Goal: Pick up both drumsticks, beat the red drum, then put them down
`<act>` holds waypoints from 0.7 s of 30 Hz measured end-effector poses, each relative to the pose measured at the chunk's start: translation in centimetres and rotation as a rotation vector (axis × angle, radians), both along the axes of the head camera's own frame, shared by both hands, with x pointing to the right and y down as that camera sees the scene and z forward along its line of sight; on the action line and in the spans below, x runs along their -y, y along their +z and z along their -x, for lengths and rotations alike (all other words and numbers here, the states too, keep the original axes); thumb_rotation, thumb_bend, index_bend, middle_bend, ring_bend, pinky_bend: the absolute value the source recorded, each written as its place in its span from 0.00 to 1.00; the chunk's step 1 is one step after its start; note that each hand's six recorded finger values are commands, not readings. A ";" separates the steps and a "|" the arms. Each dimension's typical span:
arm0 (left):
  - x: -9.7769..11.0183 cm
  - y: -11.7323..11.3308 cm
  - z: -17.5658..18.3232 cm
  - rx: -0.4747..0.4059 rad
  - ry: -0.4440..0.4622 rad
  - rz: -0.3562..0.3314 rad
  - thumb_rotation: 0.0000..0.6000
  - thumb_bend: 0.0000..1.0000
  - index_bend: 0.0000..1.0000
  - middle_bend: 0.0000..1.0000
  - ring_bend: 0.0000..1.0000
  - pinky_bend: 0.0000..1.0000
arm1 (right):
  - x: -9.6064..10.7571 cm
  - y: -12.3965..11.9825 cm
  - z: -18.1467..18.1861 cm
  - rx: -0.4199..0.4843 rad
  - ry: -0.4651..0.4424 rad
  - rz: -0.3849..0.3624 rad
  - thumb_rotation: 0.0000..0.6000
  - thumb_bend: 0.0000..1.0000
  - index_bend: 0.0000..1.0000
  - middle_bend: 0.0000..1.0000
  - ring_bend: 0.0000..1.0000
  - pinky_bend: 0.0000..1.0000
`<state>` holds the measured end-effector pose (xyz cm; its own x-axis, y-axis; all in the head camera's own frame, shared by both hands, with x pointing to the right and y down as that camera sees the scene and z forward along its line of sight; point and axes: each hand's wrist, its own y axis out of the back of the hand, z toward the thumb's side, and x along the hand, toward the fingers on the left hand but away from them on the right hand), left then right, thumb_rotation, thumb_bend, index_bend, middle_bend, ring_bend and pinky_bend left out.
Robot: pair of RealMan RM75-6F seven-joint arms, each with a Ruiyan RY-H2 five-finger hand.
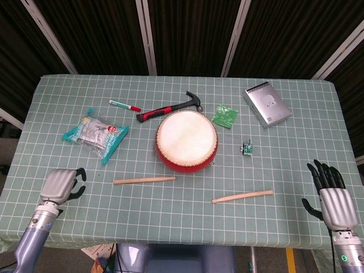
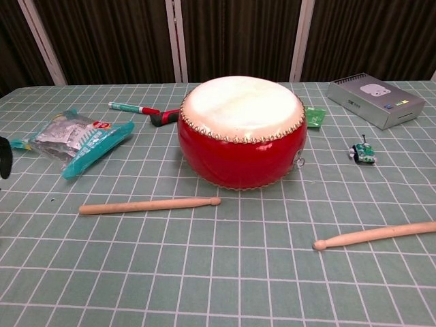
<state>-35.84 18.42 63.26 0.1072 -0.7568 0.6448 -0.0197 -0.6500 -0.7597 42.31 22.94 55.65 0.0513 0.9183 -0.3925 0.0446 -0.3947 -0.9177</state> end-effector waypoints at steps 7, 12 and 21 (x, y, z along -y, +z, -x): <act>0.7 2.7 -3.7 0.025 0.030 0.059 1.00 0.32 0.44 1.00 1.00 1.00 | 0.0 0.0 0.0 0.009 0.002 0.002 1.00 0.31 0.00 0.00 0.00 0.07; 1.1 4.1 -6.2 0.023 0.033 0.090 1.00 0.32 0.44 1.00 1.00 1.00 | 0.0 0.1 0.0 0.014 0.003 0.005 1.00 0.31 0.00 0.00 0.00 0.07; 1.5 5.7 -9.2 0.033 0.046 0.099 1.00 0.32 0.44 1.00 1.00 1.00 | 0.1 0.0 0.0 0.025 0.010 0.003 1.00 0.31 0.00 0.00 0.00 0.07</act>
<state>-26.64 16.91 68.96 0.1182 -0.6841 0.7198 0.0362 -0.7214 -0.6916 42.29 22.88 55.63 0.0521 0.9177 -0.3938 0.0710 -0.3967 -0.9152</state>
